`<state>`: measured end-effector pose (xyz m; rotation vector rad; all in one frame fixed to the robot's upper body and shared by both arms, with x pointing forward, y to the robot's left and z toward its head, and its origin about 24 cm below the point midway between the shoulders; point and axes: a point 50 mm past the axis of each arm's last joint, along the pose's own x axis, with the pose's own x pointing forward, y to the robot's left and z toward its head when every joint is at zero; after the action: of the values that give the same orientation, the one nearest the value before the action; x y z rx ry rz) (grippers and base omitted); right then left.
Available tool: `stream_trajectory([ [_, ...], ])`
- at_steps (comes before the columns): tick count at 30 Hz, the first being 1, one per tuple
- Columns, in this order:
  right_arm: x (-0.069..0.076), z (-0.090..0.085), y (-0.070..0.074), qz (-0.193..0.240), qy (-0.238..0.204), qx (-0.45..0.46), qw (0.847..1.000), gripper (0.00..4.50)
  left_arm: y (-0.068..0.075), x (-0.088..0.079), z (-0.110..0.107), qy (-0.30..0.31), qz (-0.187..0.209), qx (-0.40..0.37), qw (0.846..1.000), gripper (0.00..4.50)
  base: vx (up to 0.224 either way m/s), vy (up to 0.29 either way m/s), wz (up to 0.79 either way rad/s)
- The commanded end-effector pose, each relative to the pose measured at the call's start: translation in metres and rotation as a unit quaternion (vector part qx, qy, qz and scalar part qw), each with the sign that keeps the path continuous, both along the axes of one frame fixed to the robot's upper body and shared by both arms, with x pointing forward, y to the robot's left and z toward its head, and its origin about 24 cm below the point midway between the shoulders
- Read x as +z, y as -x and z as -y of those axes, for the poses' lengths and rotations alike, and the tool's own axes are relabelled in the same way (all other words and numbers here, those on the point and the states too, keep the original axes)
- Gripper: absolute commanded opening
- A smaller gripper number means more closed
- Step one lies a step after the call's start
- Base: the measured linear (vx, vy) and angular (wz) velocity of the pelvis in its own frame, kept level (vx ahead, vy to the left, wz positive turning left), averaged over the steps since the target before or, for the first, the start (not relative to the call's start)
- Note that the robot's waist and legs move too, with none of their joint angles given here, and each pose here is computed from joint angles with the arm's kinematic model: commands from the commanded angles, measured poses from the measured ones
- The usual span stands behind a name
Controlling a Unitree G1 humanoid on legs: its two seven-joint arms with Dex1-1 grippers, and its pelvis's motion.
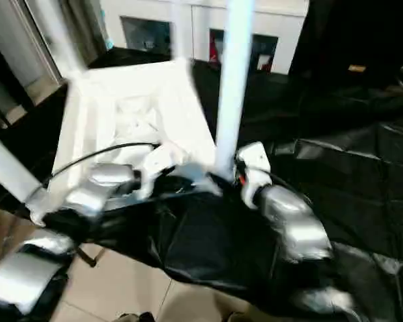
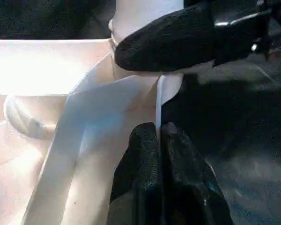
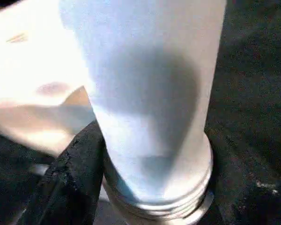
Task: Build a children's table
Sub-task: Rotate leg to tighten
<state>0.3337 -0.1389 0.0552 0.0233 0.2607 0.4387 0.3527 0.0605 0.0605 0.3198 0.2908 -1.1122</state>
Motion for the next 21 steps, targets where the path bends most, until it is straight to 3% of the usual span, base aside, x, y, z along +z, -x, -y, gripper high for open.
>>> stream_trajectory([
  [1,-0.029,-0.038,0.014,-0.066,-0.001,0.059,0.996,2.74,0.002,0.006,0.028,0.052,0.008,0.011,0.999,0.0,0.0,0.0,0.0],
  [3,-0.025,-0.044,0.013,-0.051,-0.005,0.07,0.996,2.74,0.002,0.007,0.032,0.052,0.014,0.008,0.999,0.0,0.0,0.0,0.0],
  [4,-0.023,-0.046,0.013,-0.045,-0.01,0.076,0.996,3.3,0.002,0.008,0.033,0.052,0.016,0.007,0.999,0.0,0.0,0.0,0.0],
  [8,-0.018,-0.045,0.014,-0.034,-0.024,0.103,0.994,3.53,0.003,0.008,0.031,0.048,0.019,-0.006,0.999,0.0,0.0,0.0,0.0],
  [10,-0.014,-0.038,0.015,-0.026,-0.016,0.128,0.991,3.79,0.003,0.008,0.025,0.047,0.018,-0.018,0.999,0.0,0.0,0.0,0.0],
  [14,-0.006,-0.021,0.027,-0.012,0.002,0.231,0.973,3.79,0.008,0.007,0.01,0.042,0.011,-0.071,0.997,0.0,0.0,0.0,0.0],
  [21,0.005,0.011,0.038,-0.016,0.031,0.312,0.949,3.79,0.021,0.002,-0.017,0.025,-0.024,-0.177,0.984,0.0,0.0,0.0,0.0],
])
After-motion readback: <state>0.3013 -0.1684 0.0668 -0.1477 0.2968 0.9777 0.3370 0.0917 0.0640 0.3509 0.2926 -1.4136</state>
